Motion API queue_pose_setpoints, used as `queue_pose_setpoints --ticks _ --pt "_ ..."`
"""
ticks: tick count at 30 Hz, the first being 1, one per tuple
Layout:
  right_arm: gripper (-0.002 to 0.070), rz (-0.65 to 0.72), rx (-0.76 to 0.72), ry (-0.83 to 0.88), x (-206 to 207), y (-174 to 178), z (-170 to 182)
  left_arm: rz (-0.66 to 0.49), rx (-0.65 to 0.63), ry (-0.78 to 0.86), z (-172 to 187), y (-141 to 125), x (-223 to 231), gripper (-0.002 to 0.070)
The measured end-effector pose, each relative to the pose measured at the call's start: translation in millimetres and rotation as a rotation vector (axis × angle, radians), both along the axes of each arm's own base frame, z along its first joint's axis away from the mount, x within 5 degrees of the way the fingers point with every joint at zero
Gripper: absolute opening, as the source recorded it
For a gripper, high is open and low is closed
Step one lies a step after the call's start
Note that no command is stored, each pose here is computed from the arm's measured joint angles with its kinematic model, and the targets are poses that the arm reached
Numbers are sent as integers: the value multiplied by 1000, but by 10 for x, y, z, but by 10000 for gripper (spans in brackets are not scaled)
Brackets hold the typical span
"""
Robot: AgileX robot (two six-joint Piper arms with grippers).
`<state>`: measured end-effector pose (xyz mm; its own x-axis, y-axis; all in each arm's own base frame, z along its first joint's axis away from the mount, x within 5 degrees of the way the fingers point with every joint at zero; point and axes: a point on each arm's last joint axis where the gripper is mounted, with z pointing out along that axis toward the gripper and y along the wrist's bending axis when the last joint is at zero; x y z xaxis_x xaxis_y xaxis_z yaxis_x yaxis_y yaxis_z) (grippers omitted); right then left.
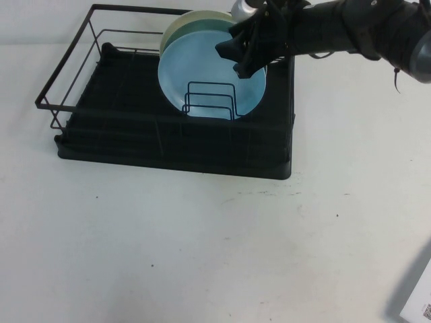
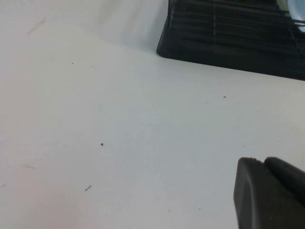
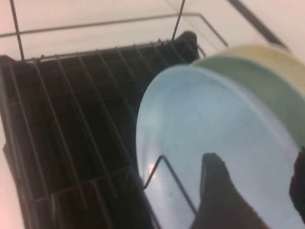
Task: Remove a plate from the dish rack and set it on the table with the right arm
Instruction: Grasp the plate from the shelf
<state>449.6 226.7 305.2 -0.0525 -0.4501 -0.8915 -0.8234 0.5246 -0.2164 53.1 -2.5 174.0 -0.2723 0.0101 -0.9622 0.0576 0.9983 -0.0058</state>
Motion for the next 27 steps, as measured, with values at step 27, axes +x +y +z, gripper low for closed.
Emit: queue_pose_setpoints --ticks 27 --pt "298 -68 -75 -79 237 2 -348 0 0 0 0 0 0 -4"
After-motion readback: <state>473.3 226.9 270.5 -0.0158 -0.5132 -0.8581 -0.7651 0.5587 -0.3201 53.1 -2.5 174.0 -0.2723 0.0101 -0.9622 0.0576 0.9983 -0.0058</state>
